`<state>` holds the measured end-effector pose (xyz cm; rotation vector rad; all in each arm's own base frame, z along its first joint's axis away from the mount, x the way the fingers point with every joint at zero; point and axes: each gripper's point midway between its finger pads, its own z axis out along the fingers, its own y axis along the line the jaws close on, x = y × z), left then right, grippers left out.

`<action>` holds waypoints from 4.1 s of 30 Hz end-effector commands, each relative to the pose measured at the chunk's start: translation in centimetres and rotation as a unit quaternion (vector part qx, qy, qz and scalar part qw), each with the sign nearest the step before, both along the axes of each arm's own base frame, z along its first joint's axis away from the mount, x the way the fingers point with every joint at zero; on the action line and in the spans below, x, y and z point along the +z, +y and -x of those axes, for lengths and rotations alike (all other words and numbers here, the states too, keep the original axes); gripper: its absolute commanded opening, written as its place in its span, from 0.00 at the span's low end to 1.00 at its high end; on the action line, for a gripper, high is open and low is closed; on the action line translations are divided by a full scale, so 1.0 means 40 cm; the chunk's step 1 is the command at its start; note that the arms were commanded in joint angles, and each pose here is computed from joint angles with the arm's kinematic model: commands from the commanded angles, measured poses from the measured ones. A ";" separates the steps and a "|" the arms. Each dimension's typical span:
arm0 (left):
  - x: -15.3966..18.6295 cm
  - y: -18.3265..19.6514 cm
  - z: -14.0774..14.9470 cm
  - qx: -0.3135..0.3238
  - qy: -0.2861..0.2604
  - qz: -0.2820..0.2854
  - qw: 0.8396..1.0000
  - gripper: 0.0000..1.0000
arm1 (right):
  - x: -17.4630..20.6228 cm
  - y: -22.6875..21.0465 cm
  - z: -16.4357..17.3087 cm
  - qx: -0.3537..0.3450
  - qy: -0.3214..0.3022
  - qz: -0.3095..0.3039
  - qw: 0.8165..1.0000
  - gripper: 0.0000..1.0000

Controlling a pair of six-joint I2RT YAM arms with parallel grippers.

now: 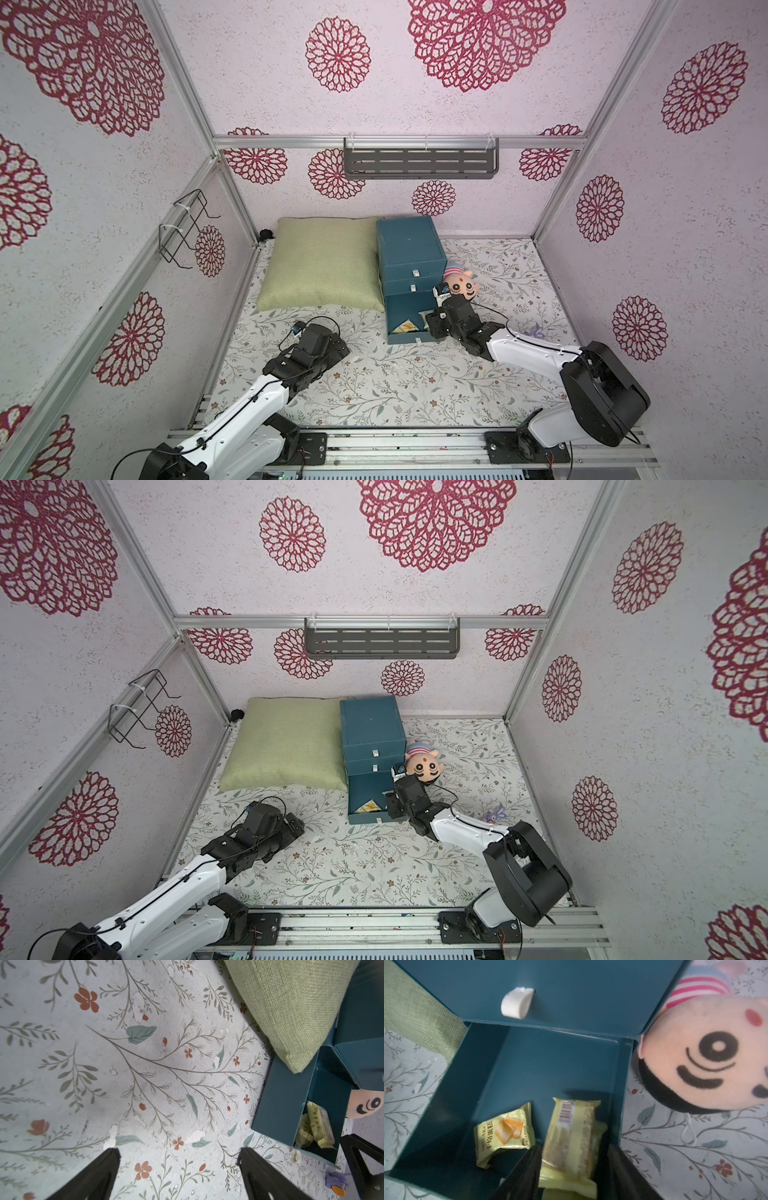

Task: Place the cookies into the drawer by color
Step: Place the cookie in the drawer, then close the drawer in the storage box.

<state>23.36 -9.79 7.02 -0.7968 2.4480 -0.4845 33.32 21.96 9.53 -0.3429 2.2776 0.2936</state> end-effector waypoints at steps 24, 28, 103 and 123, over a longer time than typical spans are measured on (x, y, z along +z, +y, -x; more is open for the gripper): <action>0.295 -0.156 -0.190 -0.122 -0.084 0.023 0.989 0.97 | 0.117 -0.043 0.194 0.036 0.000 -0.158 0.987 0.99; 0.374 -0.179 -0.250 -0.145 -0.093 0.009 0.985 0.97 | 0.109 -0.051 0.234 0.045 0.007 -0.181 0.983 0.99; 0.189 -0.343 -0.613 -0.289 0.095 -0.067 0.950 0.72 | -0.031 0.090 -0.100 -0.114 -0.029 -0.261 0.958 0.45; 0.178 -0.347 -0.612 -0.291 0.099 -0.063 0.949 0.72 | -0.045 0.119 -0.198 -0.194 -0.032 -0.389 0.900 0.45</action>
